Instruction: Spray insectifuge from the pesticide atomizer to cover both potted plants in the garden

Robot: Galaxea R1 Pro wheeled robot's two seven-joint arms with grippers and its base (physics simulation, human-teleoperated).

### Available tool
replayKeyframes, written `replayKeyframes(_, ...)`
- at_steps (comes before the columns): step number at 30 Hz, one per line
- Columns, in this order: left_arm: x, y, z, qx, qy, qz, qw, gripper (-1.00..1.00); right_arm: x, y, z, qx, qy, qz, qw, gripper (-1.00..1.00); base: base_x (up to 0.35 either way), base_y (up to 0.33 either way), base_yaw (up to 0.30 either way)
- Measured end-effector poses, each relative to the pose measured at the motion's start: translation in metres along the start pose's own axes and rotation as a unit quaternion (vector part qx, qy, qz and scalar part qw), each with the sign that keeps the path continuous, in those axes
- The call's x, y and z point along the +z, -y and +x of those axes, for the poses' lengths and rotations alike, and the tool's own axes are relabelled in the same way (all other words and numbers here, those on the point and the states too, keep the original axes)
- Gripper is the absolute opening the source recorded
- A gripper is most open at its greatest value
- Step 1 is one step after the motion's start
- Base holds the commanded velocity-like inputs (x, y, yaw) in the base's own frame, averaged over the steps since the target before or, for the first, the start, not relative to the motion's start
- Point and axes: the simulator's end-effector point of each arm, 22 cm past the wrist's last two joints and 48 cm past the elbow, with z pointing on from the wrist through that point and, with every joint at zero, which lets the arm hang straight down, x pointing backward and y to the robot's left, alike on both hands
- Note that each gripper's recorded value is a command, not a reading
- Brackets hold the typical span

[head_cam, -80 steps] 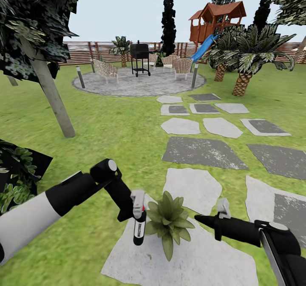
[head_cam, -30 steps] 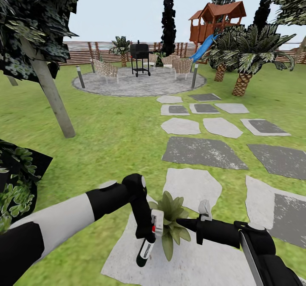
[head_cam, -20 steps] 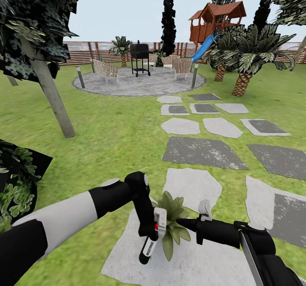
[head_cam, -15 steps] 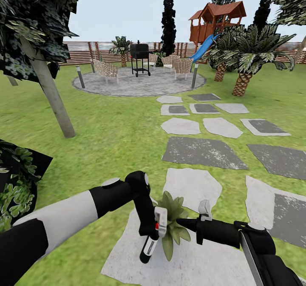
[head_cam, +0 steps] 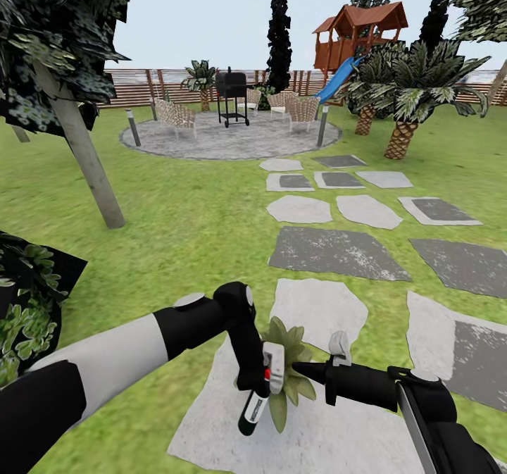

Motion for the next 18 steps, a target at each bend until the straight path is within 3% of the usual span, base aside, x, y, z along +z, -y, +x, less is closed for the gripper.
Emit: replayKeyframes(18, -0.005, 0.000, -0.013, 0.012, 0.002, -0.005, 0.9999, -1.00, 0.000, 0.000, 0.000, 0.000, 0.000, 0.000, 1.0000, -1.00, 0.000, 0.000, 0.000)
